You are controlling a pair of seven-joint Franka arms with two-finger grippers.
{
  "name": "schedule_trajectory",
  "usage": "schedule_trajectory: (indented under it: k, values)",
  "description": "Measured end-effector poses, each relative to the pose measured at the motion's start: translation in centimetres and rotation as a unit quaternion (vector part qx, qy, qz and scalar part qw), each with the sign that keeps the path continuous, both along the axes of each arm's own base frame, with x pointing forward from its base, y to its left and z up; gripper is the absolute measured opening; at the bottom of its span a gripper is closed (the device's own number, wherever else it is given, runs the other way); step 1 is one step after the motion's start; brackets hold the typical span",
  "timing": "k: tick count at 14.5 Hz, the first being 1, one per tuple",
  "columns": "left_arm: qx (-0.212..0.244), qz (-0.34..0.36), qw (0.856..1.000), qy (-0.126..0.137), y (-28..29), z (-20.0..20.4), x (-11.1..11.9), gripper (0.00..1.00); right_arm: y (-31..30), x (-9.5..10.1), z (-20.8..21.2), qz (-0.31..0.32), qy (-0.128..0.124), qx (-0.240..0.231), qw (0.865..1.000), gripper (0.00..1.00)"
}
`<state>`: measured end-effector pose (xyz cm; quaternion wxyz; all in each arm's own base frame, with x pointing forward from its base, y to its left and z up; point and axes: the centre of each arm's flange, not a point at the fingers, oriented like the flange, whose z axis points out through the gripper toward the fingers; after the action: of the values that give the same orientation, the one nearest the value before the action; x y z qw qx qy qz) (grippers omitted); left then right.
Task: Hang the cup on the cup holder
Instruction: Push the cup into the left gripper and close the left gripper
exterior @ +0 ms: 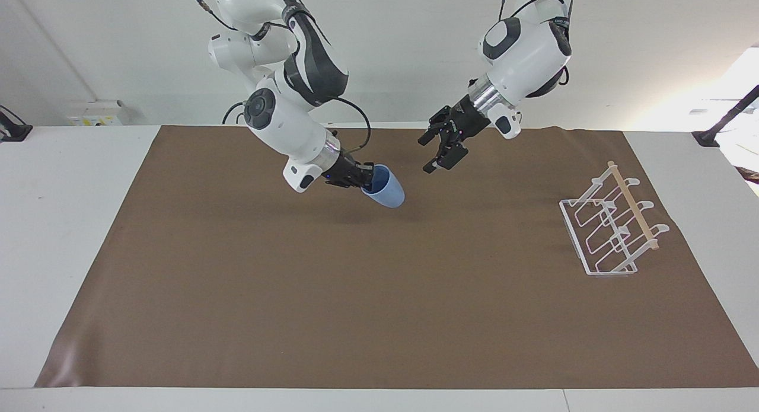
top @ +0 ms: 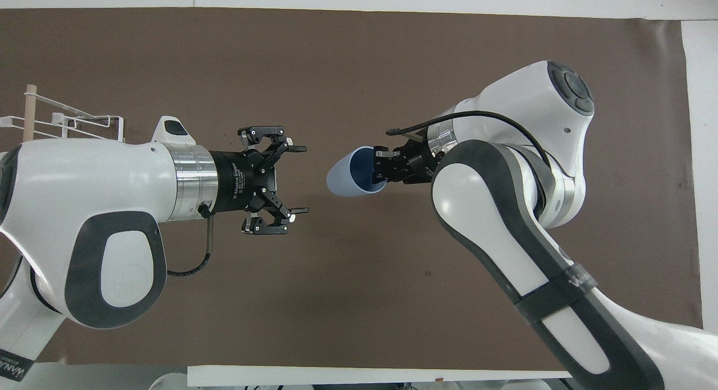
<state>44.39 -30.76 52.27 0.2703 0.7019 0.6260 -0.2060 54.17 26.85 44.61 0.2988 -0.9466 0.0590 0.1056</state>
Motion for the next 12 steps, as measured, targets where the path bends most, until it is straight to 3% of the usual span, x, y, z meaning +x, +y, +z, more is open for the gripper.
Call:
schedule_trajectory:
  k: [5, 12]
  values:
    - [0.001, 0.001, 1.0, 0.003, -0.2, -0.2, -0.1, 0.99, 0.5, -1.0, 1.5, -0.008, 0.002, 0.079, 0.997, 0.06]
    - [0.002, 0.005, 1.0, 0.013, -0.5, -0.7, -0.1, 0.99, -1.2, -2.8, 0.5, -0.014, 0.004, 0.139, 0.99, 0.06]
